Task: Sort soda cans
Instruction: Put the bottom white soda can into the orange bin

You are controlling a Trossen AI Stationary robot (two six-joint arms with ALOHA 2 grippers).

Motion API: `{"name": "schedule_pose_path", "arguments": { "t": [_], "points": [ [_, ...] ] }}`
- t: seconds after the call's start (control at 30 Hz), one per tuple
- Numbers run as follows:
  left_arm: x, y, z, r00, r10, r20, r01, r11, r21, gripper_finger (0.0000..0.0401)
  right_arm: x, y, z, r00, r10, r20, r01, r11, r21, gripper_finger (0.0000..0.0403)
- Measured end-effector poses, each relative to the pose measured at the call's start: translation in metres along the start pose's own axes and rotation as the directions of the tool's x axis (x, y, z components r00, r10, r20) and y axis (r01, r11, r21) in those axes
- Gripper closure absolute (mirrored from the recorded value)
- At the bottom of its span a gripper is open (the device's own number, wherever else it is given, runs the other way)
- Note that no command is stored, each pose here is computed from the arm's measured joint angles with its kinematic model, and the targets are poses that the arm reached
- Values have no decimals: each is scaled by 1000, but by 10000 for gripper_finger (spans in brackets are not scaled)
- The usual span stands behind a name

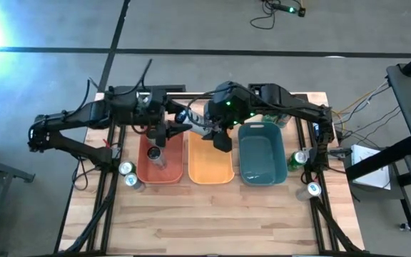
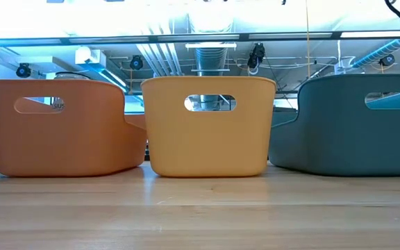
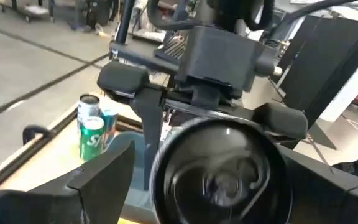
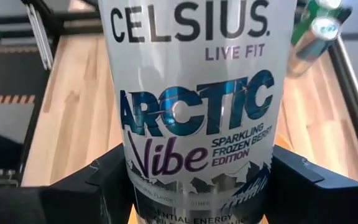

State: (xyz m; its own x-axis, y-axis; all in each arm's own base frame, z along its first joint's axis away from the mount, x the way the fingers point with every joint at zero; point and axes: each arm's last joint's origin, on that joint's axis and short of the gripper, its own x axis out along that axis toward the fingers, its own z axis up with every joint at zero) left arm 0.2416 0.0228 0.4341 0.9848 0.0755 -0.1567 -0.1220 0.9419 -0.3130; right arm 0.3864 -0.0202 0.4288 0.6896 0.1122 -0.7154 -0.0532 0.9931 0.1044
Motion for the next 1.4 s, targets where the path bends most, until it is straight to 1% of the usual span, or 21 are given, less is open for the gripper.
{"name": "schedule_pose_path", "arguments": {
  "t": [0.23,0.37,0.5,0.57,0.67,0.9,1.03,1.13,1.23,1.27,1.33,1.4],
  "points": [
    [7,4,-13,992,19,-122,-24,999,-42,87,6,-1,-4,999,-3,-47,3,1000,-4,144],
    [7,4,-14,991,22,-132,-27,999,-42,93,6,-1,-5,999,-4,-54,4,1000,-2,148],
    [7,5,-15,989,27,-148,-33,999,-35,99,6,-1,-6,998,-3,-65,3,1000,3,142],
    [7,5,-17,987,31,-161,-36,999,-32,118,6,-1,-6,998,-3,-70,4,1000,3,139],
    [6,5,-17,986,31,-164,-36,999,-26,163,6,-1,-7,997,-5,-73,5,1000,5,136],
    [4,5,-17,985,34,-168,-38,999,-26,166,6,-1,-6,998,-5,-67,5,1000,4,135],
    [-5,7,-18,979,43,-202,-49,999,-24,166,2,-1,-5,999,0,-55,0,1000,-3,115],
    [-16,13,-24,956,99,-276,-106,994,-8,166,-10,2,-6,999,13,-45,-14,1000,-2,93],
    [-23,17,-24,947,141,-289,-147,989,0,166,-23,4,-7,1000,12,-25,-12,1000,2,70],
    [-27,20,-26,934,162,-319,-170,986,4,166,-25,4,-7,1000,11,-23,-11,1000,6,63],
    [-32,26,-33,893,226,-388,-233,972,32,166,-25,4,-7,1000,6,-24,-5,1000,14,50],
    [-28,33,-38,854,289,-434,-289,955,67,166,-26,4,-7,1000,1,-21,-1,1000,26,42]
  ]
}}
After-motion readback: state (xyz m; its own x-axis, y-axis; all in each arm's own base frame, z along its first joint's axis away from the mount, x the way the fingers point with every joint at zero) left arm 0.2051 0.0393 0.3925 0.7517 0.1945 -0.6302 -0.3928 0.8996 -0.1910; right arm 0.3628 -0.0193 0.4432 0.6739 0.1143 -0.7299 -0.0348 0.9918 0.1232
